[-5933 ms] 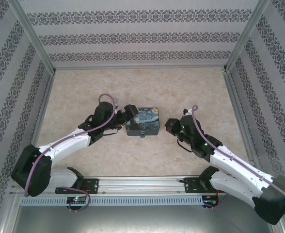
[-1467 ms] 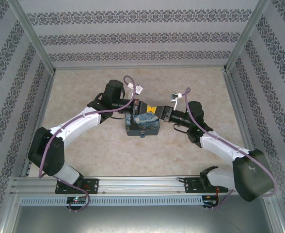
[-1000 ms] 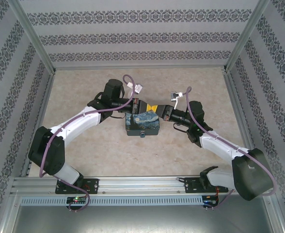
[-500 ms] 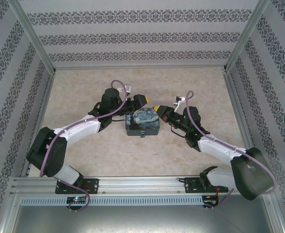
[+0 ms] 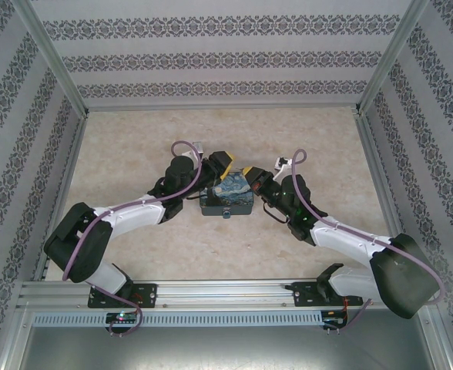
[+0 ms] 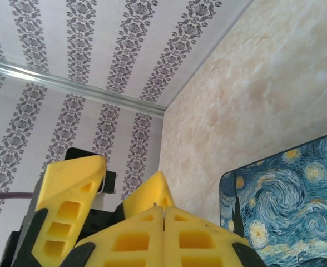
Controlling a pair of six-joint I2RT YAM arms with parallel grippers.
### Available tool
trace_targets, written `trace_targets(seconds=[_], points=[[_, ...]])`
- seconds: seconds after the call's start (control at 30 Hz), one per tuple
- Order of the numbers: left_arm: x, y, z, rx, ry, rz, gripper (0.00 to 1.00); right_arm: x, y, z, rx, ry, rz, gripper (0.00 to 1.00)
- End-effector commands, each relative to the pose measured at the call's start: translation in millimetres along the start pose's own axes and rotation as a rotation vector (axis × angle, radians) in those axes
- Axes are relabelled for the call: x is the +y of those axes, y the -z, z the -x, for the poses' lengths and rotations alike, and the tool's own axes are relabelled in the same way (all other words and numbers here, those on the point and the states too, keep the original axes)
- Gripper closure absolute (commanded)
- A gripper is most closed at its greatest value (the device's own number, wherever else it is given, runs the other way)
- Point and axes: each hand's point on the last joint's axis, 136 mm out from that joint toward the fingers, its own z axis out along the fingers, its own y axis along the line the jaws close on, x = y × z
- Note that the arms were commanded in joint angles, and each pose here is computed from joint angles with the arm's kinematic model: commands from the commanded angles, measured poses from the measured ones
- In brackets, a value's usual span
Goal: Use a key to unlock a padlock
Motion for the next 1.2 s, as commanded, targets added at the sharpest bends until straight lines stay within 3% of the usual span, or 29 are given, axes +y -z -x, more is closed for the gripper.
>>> trace_targets(seconds=[0.0,0.57,0.83,1.17], points=[[-20,1,1,-0.033,0.019,-0.08,0.57,12,-2,9,-0.052,-0.012,0.024,1.0],[1,-15,-14,-0.013,0.029,-0.043,0.6,20,-3,9,-0.056,-0.005,0.042,1.0],[-2,-17,-16,-0.015,0.027,-0.051,0.74,17,-6,6,-0.053,-0.01,0.034,1.0],[-6,-18,-17,-0.016,0.024,-0.067,0.82,14,-7,3,-0.049,-0.015,0.027,1.0]])
